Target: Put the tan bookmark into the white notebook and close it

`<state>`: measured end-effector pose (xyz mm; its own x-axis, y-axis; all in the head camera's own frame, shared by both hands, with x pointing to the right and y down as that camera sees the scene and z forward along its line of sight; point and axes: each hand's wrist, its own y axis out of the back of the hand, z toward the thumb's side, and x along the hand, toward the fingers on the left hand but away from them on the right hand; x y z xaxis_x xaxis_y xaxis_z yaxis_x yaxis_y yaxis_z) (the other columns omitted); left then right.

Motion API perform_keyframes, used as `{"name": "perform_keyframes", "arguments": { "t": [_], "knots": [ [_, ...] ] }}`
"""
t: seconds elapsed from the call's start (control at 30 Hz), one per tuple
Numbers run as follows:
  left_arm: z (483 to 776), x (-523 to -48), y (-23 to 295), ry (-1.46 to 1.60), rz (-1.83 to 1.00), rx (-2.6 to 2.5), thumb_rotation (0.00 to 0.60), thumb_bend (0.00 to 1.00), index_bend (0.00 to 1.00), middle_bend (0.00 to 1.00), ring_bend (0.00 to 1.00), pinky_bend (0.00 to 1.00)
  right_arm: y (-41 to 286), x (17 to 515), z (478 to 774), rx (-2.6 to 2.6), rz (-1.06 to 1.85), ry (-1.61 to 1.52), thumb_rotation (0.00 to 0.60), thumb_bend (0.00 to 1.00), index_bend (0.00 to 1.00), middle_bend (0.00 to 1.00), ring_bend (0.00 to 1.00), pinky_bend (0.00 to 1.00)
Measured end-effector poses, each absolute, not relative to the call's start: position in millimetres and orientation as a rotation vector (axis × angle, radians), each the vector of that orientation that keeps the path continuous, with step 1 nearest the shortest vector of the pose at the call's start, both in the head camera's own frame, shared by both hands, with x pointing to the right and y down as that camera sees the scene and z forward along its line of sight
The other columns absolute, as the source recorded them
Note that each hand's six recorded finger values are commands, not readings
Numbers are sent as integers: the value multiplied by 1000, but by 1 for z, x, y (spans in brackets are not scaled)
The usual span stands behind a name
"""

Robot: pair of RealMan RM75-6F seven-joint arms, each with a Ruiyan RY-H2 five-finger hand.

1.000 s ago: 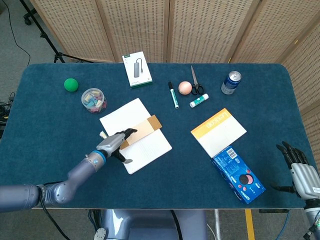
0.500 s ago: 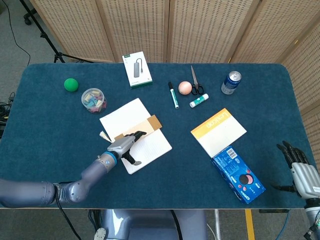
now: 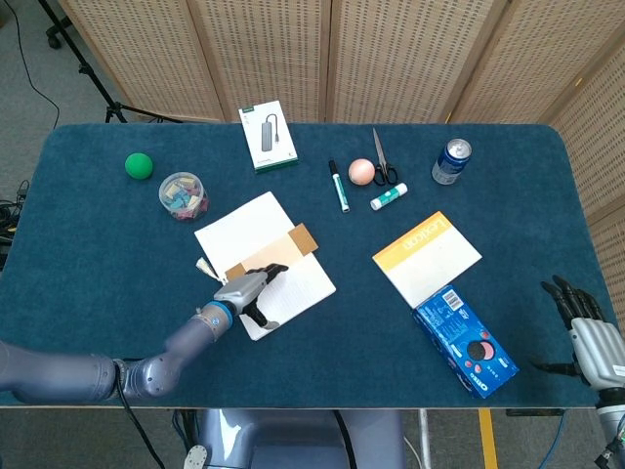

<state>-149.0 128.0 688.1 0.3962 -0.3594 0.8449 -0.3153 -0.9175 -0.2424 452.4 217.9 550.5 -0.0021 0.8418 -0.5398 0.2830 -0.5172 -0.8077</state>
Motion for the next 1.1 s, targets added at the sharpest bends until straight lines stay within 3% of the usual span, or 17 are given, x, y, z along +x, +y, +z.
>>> {"name": "perform_keyframes", "arguments": {
  "t": [1.1],
  "knots": [
    [680,-143,155,378,-1514,-2693,600,220,0,0,0,0,218,452,550,-1813,1542,-1158,600,0,0,0,0,0]
  ]
}}
